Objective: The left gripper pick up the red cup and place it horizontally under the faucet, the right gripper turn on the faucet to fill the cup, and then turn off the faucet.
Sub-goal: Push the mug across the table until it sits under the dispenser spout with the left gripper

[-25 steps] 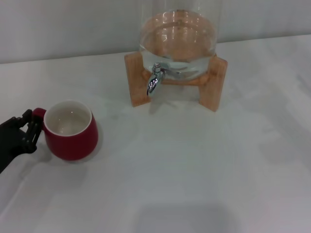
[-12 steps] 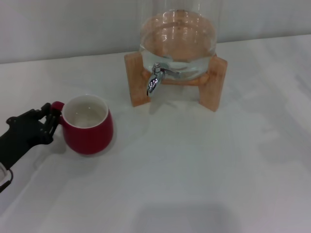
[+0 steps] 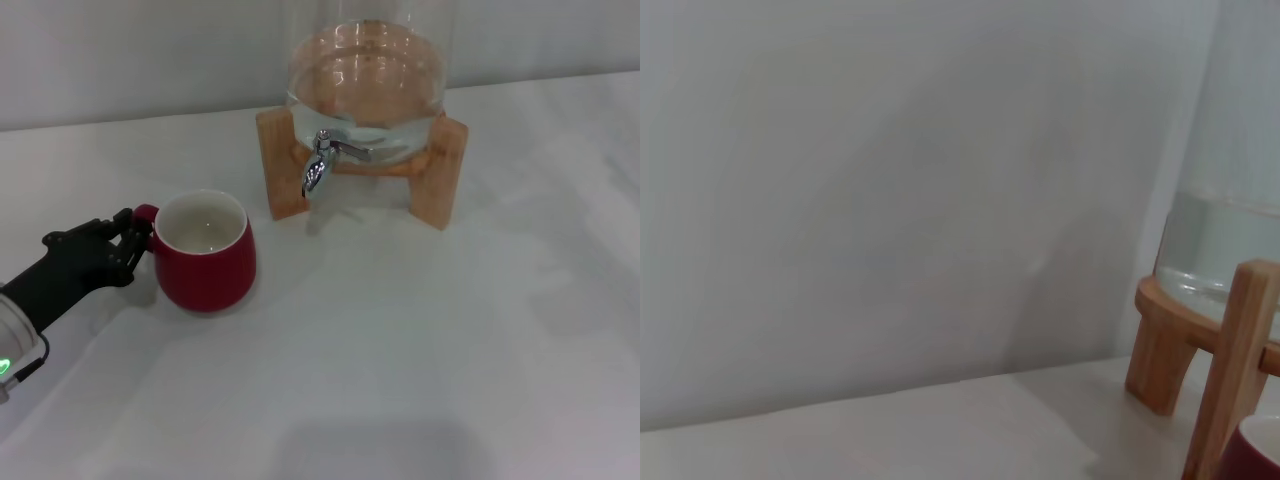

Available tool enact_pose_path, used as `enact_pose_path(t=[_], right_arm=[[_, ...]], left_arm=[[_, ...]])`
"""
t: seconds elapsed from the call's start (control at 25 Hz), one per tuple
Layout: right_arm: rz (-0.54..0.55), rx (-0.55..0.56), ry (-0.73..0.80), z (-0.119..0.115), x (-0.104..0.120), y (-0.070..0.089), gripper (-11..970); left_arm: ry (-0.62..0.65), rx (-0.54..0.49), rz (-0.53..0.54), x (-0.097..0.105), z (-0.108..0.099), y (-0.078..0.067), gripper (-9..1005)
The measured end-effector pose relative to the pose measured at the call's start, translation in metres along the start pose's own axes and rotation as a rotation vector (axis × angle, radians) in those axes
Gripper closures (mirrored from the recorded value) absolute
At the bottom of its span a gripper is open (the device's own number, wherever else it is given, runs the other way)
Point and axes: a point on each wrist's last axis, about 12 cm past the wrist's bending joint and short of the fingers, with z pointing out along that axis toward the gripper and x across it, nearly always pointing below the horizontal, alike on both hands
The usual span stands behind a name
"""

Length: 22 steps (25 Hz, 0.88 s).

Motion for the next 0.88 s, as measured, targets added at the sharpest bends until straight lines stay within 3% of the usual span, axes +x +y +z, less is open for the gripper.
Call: enact_pose_path(t=[0.88], right_arm=[[0.002, -0.012, -0.002, 0.004, 0.002, 0.003, 161]], left_arm=[[0.077, 0.071, -0.007, -0.009, 0.032, -0.016, 810]])
